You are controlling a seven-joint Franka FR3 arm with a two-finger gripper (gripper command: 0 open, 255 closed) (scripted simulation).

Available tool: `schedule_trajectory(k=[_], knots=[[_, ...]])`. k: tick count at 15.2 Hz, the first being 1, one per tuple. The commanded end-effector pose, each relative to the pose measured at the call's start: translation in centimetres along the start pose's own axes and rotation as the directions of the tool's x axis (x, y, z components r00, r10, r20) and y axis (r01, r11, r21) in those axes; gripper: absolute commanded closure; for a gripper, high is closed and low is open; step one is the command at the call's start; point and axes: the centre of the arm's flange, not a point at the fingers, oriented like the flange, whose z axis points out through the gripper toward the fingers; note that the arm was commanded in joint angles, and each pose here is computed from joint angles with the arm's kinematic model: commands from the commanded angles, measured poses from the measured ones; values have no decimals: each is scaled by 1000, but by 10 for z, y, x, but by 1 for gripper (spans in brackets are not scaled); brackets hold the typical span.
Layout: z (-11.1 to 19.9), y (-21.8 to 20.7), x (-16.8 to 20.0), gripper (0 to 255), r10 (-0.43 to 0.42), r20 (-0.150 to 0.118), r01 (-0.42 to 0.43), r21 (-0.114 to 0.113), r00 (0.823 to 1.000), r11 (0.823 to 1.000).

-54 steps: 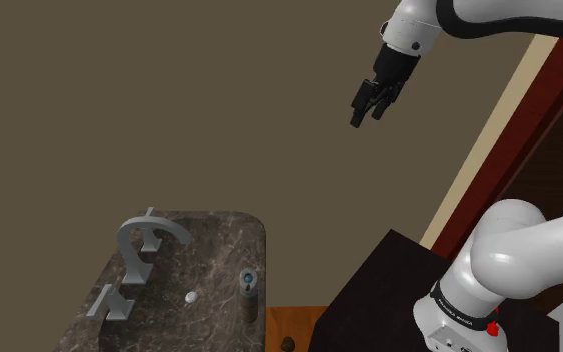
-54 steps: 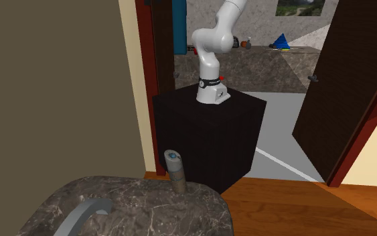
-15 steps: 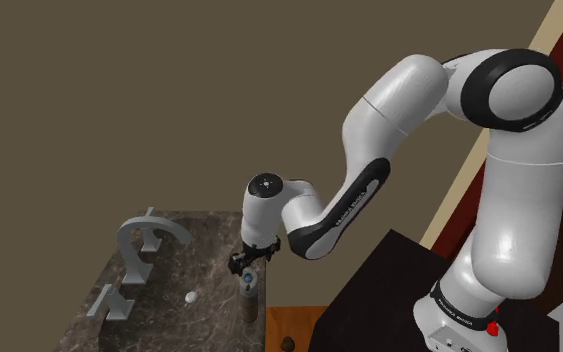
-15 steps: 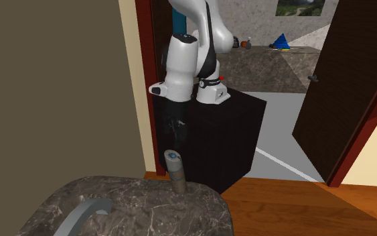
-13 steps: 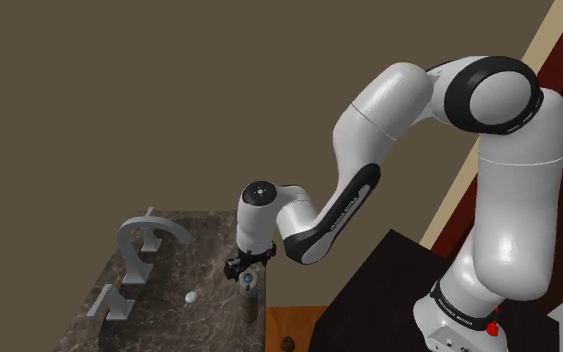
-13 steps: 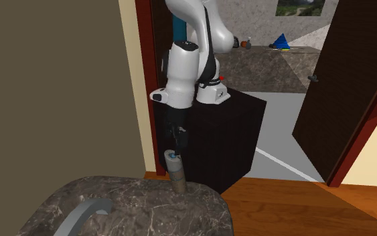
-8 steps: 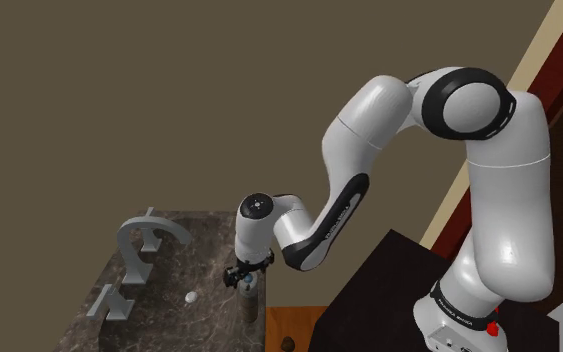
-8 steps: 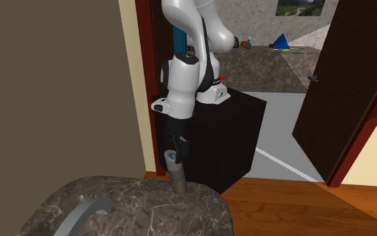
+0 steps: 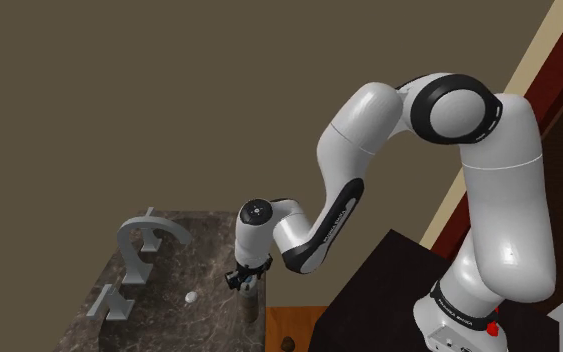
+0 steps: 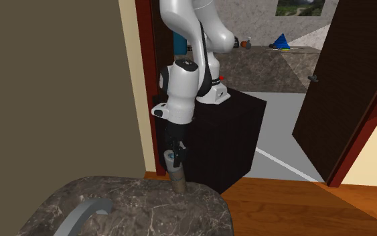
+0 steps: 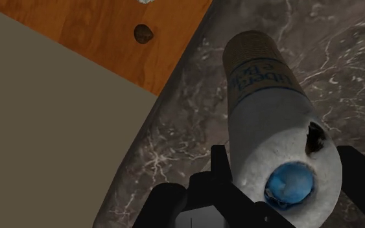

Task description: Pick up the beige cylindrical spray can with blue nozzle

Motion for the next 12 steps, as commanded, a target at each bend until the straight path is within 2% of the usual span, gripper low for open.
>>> schedule_trajectory(k=[1,6,12], knots=[[2,0,-1,255,-1,3,1,-2,1000,1000],[1,1,-1,255,0,3,0,-2,1000,1000],[-30,1,4,255,0,3,0,-2,1000,1000]])
